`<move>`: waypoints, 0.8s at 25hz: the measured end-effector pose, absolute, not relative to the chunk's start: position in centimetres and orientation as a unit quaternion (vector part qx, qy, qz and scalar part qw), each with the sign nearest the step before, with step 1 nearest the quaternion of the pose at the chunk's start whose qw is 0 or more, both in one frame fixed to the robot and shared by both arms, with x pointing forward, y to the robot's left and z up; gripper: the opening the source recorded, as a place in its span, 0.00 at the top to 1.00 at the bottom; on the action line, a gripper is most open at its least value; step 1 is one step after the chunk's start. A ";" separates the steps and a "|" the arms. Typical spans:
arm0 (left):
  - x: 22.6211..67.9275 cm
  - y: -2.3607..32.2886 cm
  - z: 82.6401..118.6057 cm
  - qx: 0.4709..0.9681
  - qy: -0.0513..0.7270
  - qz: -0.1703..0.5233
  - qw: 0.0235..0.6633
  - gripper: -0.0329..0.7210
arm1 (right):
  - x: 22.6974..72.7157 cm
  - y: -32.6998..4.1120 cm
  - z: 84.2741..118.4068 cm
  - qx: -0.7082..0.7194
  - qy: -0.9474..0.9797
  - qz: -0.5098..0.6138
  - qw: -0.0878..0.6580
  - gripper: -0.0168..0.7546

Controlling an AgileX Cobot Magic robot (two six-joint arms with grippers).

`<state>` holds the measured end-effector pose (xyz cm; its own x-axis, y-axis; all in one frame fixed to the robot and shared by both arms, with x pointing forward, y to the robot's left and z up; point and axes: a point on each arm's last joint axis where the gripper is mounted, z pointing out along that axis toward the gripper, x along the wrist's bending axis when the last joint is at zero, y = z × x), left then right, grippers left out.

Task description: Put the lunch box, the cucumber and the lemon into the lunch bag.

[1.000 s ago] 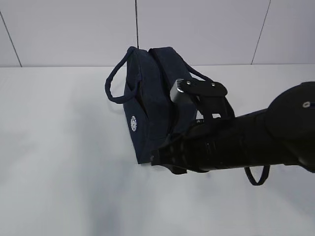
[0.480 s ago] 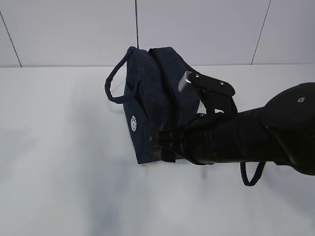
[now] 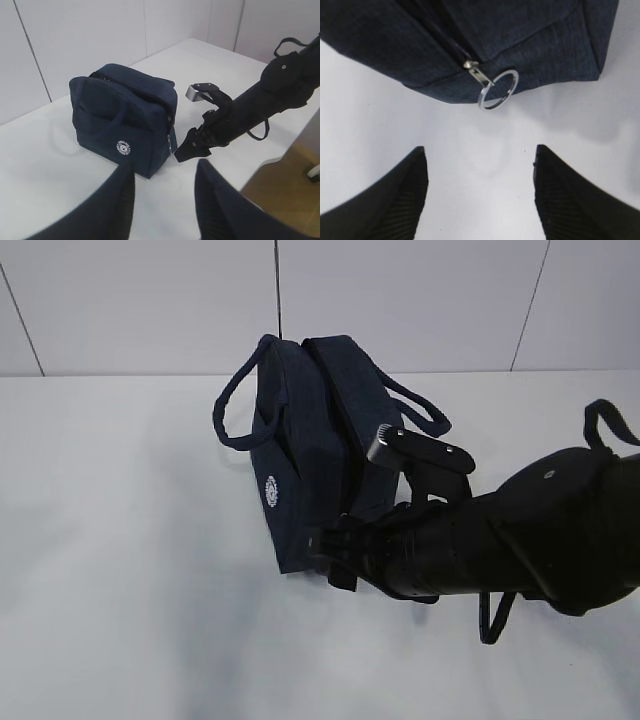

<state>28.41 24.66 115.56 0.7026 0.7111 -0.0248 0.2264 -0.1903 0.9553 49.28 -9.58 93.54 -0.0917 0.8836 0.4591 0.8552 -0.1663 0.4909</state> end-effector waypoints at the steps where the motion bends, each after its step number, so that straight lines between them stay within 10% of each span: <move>1: 28.5 24.6 115.3 0.741 0.319 0.217 0.549 0.60 | 49.3 -9.6 93.5 0.675 0.645 0.359 0.019 0.33; 20: 28.6 24.4 114.7 0.742 0.324 0.204 0.550 0.60 | 51.2 -8.7 93.4 0.677 0.636 0.367 0.047 0.37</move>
<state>28.62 24.45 114.72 0.7062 0.7060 -0.0537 0.2569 -0.1848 0.9486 51.19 -8.73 93.35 -0.0777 0.8963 0.4366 0.8269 -0.1867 0.5304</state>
